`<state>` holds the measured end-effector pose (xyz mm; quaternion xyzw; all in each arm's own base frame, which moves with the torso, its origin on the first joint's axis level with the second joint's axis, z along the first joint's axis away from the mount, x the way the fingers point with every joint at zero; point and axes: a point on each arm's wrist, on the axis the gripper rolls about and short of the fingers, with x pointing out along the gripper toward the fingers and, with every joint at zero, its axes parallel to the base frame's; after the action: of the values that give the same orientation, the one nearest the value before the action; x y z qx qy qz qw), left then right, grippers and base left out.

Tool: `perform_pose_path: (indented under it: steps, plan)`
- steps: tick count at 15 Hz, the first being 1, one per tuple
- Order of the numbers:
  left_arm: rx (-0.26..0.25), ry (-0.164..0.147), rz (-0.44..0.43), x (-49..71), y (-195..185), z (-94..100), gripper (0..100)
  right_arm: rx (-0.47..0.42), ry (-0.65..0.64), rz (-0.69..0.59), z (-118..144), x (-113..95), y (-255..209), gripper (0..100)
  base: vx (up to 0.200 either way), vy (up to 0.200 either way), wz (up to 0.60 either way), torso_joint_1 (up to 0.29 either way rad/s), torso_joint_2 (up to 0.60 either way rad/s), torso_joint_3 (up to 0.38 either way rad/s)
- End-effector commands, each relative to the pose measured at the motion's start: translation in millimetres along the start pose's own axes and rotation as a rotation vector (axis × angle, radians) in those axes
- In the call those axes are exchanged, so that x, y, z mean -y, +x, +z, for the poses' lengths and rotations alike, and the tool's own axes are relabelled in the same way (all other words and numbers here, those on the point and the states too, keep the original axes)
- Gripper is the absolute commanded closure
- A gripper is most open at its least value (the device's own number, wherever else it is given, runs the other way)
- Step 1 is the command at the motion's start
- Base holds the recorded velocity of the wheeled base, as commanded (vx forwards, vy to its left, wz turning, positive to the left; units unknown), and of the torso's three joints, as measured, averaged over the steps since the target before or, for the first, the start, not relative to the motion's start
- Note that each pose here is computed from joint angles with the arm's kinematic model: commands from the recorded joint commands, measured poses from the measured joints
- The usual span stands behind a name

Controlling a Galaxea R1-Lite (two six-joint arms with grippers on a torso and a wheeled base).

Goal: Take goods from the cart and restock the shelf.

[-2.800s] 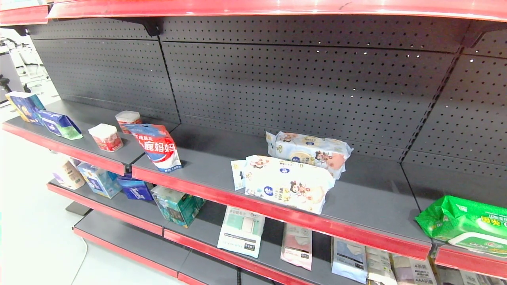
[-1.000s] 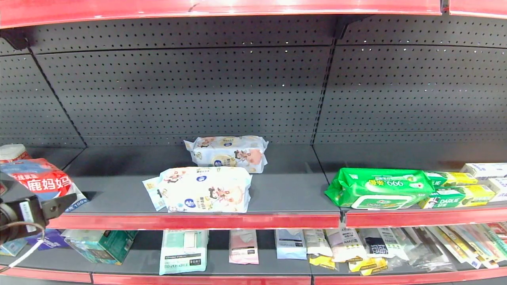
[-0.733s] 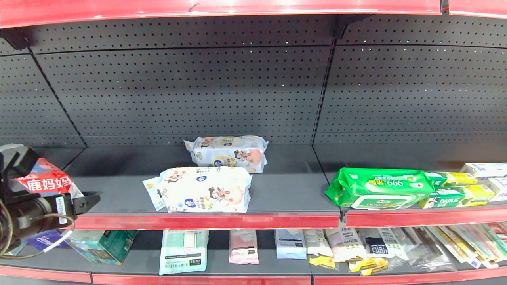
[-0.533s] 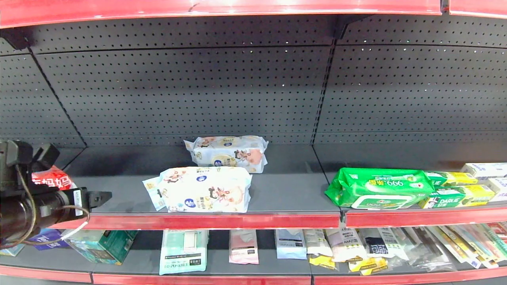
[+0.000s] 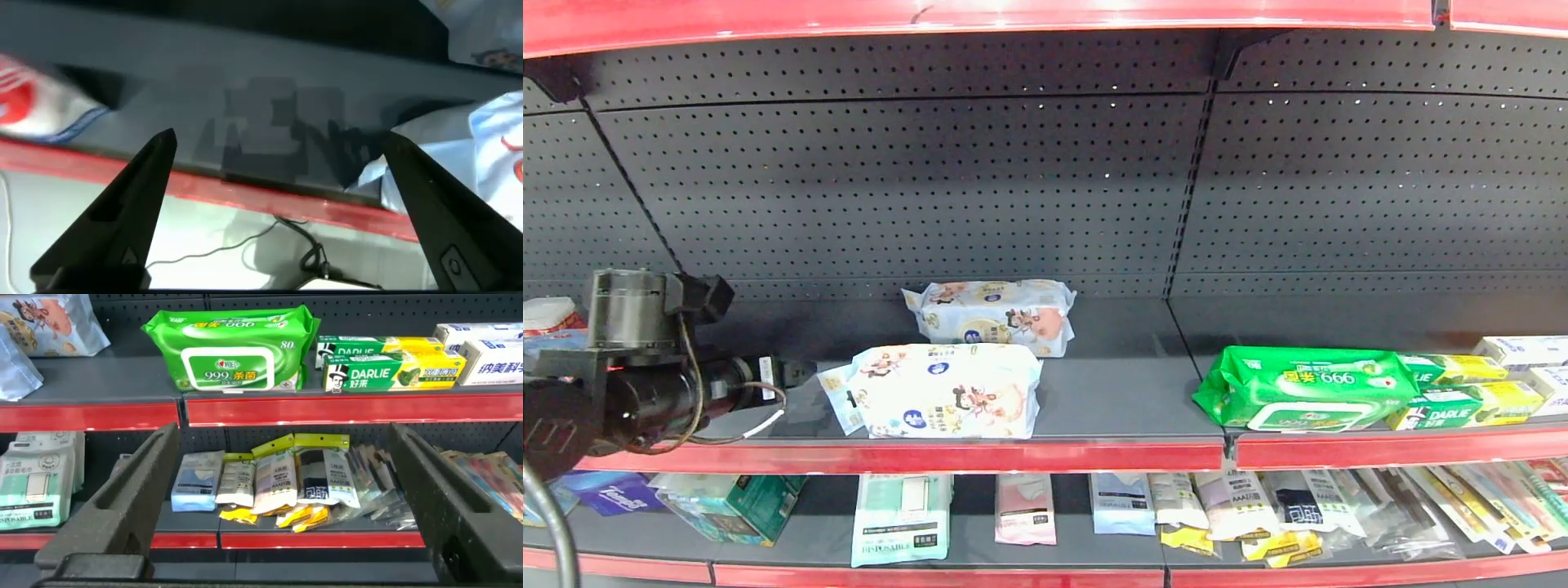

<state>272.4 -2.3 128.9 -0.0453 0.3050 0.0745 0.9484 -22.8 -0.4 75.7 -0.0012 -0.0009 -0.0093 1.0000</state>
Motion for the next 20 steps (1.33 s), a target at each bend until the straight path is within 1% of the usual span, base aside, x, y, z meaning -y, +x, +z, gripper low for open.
perform_pose_path:
  steps: [1, 4, 6, 7, 12, 15, 17, 18, 20]
  plan:
    - [-0.054, 0.014, -0.001, 5.2, 24.4, -6.7, 0, 0.000, -0.001, 0.000, 0.2, 0.0, 0.1, 0, 0.000, 0.000, 0.00, 0.000, 0.00, 0.000]
    - [-0.064, 0.026, -0.025, 12.3, 32.7, -6.0, 0, 0.000, -0.001, 0.000, 0.2, 0.0, 0.1, 0, 0.000, 0.000, 0.00, 0.000, 0.00, 0.000]
    - [-0.077, 0.039, -0.048, 18.0, 34.7, -8.8, 0, 0.000, -0.001, 0.000, 0.2, 0.0, 0.1, 0, 0.000, 0.000, 0.00, 0.000, 0.00, 0.000]
    - [-0.080, 0.041, -0.055, 19.0, 35.3, -9.6, 0, -0.002, -0.001, 0.000, 0.0, 0.0, 0.1, 0, 0.000, 0.000, 0.00, 0.000, 0.00, 0.000]
    - [-0.079, 0.046, -0.069, 23.6, 37.7, -8.6, 0, 0.000, 0.001, 0.000, 0.2, 0.0, 0.1, 0, 0.000, 0.000, 0.00, 0.000, 0.00, 0.000]
    - [-0.087, 0.064, -0.089, 32.2, 38.0, -11.3, 0, 0.000, 0.001, 0.000, 0.2, 0.0, 0.1, 0, 0.000, 0.000, 0.00, 0.000, 0.00, 0.000]
    - [-0.083, 0.066, -0.096, 35.5, 40.2, -9.6, 0, 0.000, -0.001, 0.000, 0.2, 0.0, 0.1, 0, 0.000, 0.000, 0.00, 0.000, 0.00, 0.000]
    - [-0.082, 0.073, -0.105, 39.0, 40.3, -9.5, 0, 0.000, 0.001, 0.000, 0.2, 0.0, 0.1, 0, 0.000, 0.000, 0.00, 0.000, 0.00, 0.000]
    - [-0.078, 0.074, -0.108, 40.8, 42.3, -8.0, 0, 0.000, -0.001, 0.000, 0.2, 0.0, 0.1, 0, 0.000, 0.000, 0.00, 0.000, 0.00, 0.000]
